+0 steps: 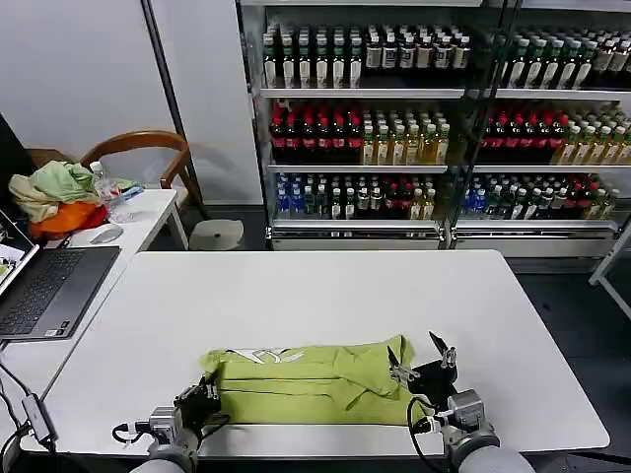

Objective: Fold and organize the clothes.

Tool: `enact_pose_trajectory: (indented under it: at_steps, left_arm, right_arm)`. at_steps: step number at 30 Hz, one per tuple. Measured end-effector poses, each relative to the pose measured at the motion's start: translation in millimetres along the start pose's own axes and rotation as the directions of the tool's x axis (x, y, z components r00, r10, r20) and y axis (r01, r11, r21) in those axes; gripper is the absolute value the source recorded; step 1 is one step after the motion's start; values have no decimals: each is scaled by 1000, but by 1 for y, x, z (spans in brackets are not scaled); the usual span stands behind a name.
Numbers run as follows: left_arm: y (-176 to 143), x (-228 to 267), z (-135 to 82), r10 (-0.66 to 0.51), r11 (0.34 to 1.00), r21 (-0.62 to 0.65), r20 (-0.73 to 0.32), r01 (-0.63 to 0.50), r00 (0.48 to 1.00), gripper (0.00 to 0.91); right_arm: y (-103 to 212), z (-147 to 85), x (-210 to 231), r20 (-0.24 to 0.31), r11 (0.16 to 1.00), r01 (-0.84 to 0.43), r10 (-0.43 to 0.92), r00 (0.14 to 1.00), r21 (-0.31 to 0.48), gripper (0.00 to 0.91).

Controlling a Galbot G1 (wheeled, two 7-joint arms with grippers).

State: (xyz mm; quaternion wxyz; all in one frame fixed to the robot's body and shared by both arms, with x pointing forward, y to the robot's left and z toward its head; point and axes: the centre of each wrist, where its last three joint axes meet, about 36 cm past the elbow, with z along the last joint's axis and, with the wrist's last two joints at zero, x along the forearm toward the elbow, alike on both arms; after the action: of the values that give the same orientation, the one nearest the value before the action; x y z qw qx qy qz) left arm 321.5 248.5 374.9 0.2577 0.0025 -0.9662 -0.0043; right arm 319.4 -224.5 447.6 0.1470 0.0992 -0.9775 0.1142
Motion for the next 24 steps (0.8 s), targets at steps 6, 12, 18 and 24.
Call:
enact_pose_trajectory:
  at_steps: [6,12,18,24]
  left_arm:
    - [11,0,-13,-4,1000,-17,20,5,1000,40]
    - [34,4,-33,-30,999,-34,40,32,999,40]
    - [67,6,-51,-90,995,-48,44,93,995,40]
    - [109,9,-71,-168,984,-56,53,171,984,40]
  right_arm:
    - [0,-2,-3,9,1000,3,-3,1000,9,907]
    - [-1,-5,-7,22,1000,2,-2,1000,12,907]
    - [-3,-9,-12,38,1000,0,-1,999,19,907]
    - [-6,-11,-16,55,1000,-9,8,998,17,907]
